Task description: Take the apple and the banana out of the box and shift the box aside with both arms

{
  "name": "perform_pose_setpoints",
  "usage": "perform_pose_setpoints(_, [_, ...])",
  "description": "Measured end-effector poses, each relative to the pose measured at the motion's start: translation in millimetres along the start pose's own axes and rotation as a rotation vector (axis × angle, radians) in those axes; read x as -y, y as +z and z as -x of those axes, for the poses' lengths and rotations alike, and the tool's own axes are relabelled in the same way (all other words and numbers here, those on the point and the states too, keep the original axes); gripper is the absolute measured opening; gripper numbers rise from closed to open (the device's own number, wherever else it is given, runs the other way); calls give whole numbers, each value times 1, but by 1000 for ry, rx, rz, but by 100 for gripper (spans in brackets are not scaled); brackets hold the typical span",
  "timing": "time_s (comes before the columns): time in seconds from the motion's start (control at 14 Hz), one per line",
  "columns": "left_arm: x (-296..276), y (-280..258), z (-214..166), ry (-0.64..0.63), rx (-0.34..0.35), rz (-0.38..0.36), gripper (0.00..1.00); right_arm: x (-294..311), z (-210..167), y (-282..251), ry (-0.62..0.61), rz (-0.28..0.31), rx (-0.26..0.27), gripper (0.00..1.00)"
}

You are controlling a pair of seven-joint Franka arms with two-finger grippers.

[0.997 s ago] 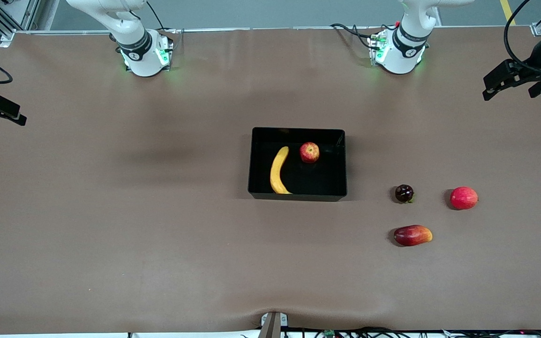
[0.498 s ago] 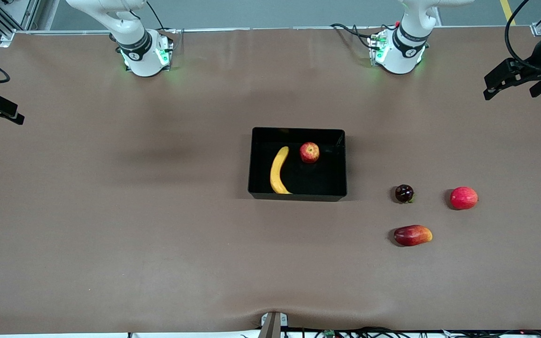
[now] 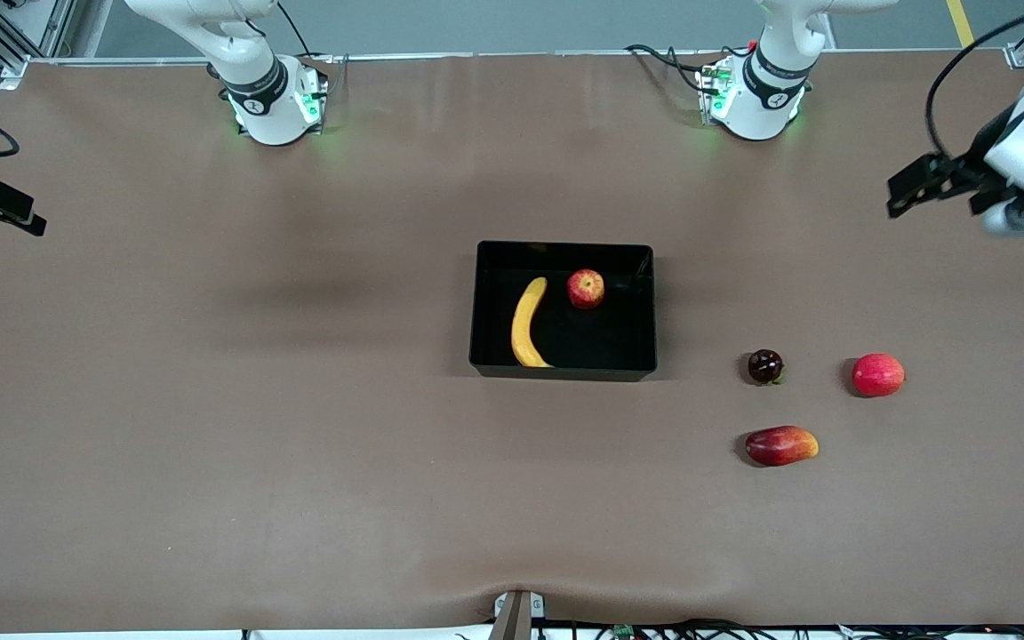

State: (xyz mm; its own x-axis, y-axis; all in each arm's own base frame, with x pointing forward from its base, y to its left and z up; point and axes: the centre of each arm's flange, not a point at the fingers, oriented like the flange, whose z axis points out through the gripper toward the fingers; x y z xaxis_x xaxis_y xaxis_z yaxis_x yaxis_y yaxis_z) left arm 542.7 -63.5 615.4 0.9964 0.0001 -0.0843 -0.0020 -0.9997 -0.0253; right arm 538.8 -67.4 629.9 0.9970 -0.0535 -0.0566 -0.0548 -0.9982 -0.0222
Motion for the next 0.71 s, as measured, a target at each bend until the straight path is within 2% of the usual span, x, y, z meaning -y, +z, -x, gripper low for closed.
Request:
perform_pose_setpoints(0.14, [-34,24,-16,36,15,-1,100,0,0,0,-1,0,0,100])
perform_pose_setpoints(0.43, [-133,85,-34,5,48,-12,100,1,0,0,-1,0,0,100])
perform_pose_setpoints(0.71, [-218,144,-36,-22,25,-9,100,1,0,0,-2,0,0,100])
